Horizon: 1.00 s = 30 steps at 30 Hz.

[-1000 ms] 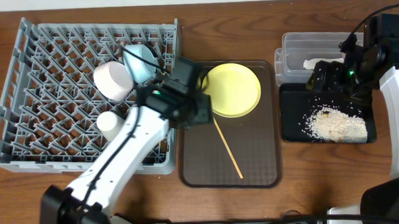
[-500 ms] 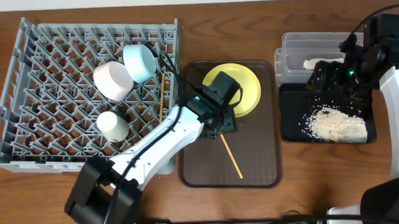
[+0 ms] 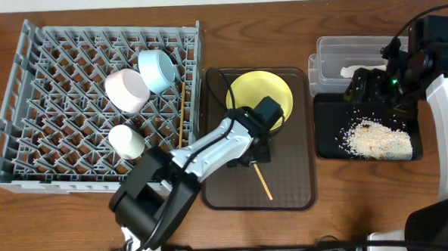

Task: Sort waste into correct bins and load items into the dishwasher
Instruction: 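Move the left gripper to the second chopstick and grasp it, then insert the second chopstick into the rack and release it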

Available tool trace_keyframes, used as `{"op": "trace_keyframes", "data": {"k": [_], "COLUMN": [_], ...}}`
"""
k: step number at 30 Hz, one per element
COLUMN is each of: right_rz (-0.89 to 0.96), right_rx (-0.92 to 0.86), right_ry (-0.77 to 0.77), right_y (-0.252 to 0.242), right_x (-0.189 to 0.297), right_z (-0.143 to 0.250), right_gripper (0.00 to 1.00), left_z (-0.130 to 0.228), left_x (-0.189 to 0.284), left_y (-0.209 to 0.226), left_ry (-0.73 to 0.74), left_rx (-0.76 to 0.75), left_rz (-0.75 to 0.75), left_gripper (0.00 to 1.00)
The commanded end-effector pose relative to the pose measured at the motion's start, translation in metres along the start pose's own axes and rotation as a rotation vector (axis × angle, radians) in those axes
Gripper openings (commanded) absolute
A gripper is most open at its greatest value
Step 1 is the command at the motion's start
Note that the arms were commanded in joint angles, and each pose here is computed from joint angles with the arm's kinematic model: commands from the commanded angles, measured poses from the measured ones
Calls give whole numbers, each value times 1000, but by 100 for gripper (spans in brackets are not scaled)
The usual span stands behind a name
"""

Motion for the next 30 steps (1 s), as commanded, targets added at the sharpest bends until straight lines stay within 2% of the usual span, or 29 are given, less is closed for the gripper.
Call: {"op": "trace_keyframes", "data": {"k": [1, 6, 9, 13, 14, 17, 24, 30], "right_rz": [-10, -10, -9, -9, -9, -9, -7, -8], "right_rx": [16, 15, 15, 15, 15, 15, 14, 14], "right_ry": [-35, -35, -32, -33, -33, -32, -29, -30], "right_y": [0, 0, 0, 0, 0, 0, 0, 0], "right_x": [11, 11, 11, 11, 11, 11, 11, 11], "right_z": [-2, -2, -1, -1, -1, -1, -1, -1], "right_gripper": [99, 99, 99, 99, 99, 99, 99, 99], "left_z": [3, 4, 4, 5, 5, 6, 2, -27], "left_x": [-10, -11, -11, -11, -11, -11, -7, 32], "left_y": [5, 6, 6, 6, 7, 7, 14, 27], "left_ry": [19, 24, 24, 28, 30, 33, 29, -72], "left_rx": [15, 15, 15, 15, 15, 16, 36, -17], "left_rz": [-38, -41, -41, -45, -46, -48, -48, 9], "left_gripper": [64, 35, 26, 19, 13, 9, 8, 8]}}
Point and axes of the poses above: each gripper's point midway between its finger pads, its own x axis back along the fingers, its own y axis along the line the jaws close on, z = x × y, the point moved 2 cm from there along x, back along the fingers, and after that the axes turned 13 degrees about -x, right-handed, at the moved point
